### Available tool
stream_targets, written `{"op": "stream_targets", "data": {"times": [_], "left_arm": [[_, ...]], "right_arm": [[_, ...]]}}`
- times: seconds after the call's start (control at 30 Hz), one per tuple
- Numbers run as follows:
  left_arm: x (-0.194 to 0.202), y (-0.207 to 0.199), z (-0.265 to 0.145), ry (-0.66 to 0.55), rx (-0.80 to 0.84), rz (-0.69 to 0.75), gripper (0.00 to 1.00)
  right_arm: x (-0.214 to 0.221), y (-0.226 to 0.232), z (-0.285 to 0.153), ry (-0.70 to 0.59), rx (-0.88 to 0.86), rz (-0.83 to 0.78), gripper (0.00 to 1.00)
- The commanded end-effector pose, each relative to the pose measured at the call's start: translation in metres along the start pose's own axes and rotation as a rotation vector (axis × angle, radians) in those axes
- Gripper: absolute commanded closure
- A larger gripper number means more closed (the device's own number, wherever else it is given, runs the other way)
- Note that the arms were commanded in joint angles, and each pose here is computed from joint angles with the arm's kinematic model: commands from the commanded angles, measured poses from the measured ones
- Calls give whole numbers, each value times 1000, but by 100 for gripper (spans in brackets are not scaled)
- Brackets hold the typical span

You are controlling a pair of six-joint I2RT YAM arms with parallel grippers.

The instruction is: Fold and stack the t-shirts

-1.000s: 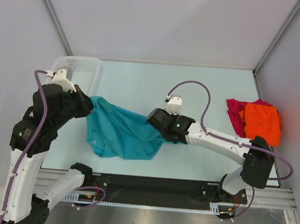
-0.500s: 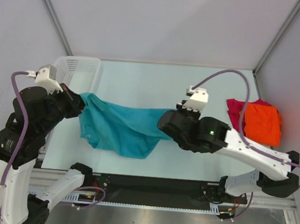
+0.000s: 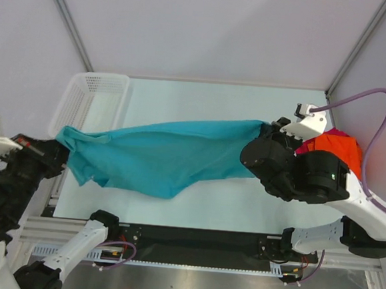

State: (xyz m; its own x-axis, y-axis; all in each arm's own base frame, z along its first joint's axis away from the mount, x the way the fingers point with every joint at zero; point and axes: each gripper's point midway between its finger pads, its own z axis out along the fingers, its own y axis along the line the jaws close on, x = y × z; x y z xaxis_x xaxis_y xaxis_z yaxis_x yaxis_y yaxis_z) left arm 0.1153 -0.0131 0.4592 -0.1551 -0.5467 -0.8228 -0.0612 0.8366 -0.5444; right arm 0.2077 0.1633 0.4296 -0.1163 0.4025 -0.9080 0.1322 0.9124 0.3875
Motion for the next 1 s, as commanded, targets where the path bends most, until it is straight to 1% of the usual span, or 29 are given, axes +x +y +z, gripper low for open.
{"op": "stream_targets", "data": {"times": [0.0,0.03,0.07,0.1,0.13,0.2,0.23,0.27,0.37,0.47,0.63,0.97], "left_arm": [[-18,12,-21,-96,-46,-61,100],[-20,11,-24,-103,-39,-63,100],[-20,11,-24,-104,-36,-62,100],[-19,11,-24,-101,-33,-62,100],[-19,11,-23,-98,-31,-58,100],[-15,10,-23,-85,-28,-55,100],[-14,10,-22,-80,-27,-57,100],[-14,9,-23,-80,-22,-58,100],[-12,6,-20,-63,-9,-57,100],[-10,3,-17,-46,-4,-45,100],[-4,-3,-13,-9,24,-17,100],[-2,-4,-20,-4,61,47,100]], "right_arm": [[-49,-34,-6,-133,56,-81,100],[-55,-37,-7,-142,56,-72,100],[-61,-41,-7,-158,66,-116,100],[-66,-34,-8,-169,62,-73,100],[-68,-38,-9,-177,61,-77,100],[-85,-36,-14,-219,102,-75,100],[-74,-48,-22,-227,173,-109,100],[-85,-43,-23,-162,157,-65,100],[-82,-49,-20,-160,148,-33,100],[-75,-52,-24,-151,184,-62,100],[-77,-54,-25,-162,178,-45,100],[-89,-56,-26,-181,187,-49,100]]}}
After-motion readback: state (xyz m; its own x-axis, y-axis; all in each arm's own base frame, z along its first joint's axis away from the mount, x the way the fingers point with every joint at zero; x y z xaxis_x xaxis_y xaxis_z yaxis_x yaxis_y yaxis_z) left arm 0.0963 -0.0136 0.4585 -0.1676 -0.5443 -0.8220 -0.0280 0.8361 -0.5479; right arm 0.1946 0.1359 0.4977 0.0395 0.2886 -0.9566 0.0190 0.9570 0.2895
